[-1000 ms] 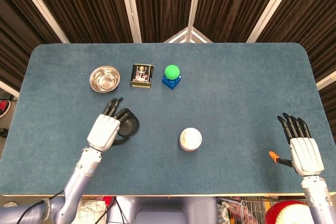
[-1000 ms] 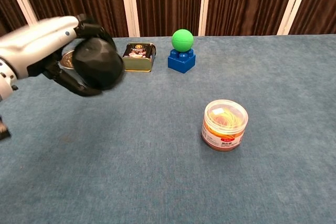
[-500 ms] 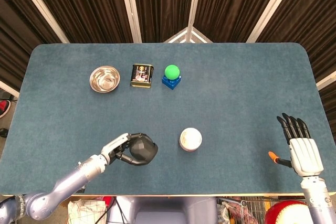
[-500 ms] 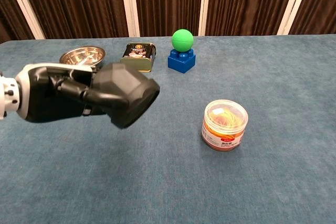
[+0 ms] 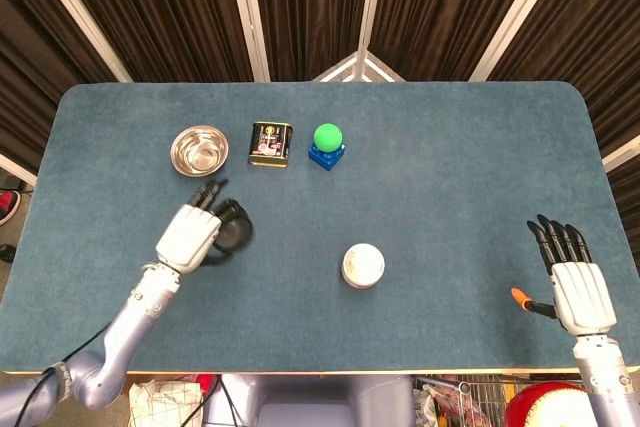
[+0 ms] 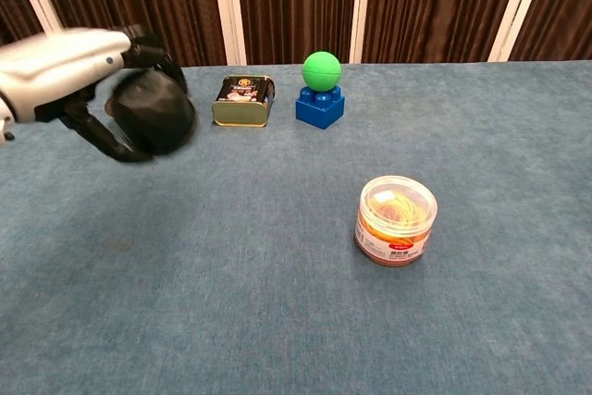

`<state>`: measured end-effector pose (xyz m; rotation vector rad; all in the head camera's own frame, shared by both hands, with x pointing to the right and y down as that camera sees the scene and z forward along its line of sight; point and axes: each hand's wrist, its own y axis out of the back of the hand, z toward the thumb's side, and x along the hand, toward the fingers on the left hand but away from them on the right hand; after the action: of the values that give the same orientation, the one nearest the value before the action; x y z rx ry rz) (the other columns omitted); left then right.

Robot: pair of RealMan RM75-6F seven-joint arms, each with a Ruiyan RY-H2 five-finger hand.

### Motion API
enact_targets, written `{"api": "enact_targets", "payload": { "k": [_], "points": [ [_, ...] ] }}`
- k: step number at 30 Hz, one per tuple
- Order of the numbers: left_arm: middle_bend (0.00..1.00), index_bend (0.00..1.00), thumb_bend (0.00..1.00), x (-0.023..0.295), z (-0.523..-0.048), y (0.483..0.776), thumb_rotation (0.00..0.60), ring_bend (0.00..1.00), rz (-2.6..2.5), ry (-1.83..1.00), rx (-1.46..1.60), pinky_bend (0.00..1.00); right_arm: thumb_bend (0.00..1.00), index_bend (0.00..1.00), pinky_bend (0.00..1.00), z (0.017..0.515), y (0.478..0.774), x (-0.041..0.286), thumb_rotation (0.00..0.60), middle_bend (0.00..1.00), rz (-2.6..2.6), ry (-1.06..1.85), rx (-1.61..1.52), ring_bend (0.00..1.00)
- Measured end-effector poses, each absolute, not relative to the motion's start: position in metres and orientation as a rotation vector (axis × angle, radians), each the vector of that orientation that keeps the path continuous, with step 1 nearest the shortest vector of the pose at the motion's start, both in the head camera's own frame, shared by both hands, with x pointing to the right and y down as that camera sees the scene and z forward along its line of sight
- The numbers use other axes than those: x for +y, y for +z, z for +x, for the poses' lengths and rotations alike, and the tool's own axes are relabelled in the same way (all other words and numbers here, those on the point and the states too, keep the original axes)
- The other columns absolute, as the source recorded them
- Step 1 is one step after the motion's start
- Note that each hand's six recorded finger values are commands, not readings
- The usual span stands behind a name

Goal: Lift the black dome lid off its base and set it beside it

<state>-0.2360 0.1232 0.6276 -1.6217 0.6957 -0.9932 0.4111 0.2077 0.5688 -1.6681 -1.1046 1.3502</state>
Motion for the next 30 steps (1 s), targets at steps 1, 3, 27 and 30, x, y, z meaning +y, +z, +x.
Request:
{"api": "enact_targets", "payload": {
  "k": [1, 3, 27, 30],
  "points": [
    [0.46, 0.46, 0.42, 0.122, -0.238, 0.625, 0.6, 0.01, -1.505, -0.983, 0.665, 0.0, 0.18, 0.03, 0.0, 0.411, 0.569, 0.208, 0.6, 0.0, -1.669, 1.351, -1.104, 0.01],
    [0.46, 0.46, 0.42, 0.122, -0.241, 0.619, 0.6, 0.01, -1.296, -0.97, 0.612, 0.0, 0.18, 0.03, 0.0, 0.411, 0.568, 0.208, 0.6, 0.0, -1.669, 1.35, -1.106, 0.01],
    [0.47, 0.48, 0.42, 0.144, -0.227, 0.624, 0.6, 0.01, -2.876, -0.922, 1.415, 0.01, 0.18, 0.03, 0.0, 0.411, 0.568, 0.209, 0.6, 0.0, -1.649, 1.341, -1.104, 0.01],
    [0.47, 0.48, 0.42, 0.141, -0.227, 0.62, 0.6, 0.01, -2.896, -0.819, 1.497, 0.0, 0.18, 0.03, 0.0, 0.411, 0.567, 0.212, 0.6, 0.0, -1.648, 1.338, -1.106, 0.01]
  ]
}}
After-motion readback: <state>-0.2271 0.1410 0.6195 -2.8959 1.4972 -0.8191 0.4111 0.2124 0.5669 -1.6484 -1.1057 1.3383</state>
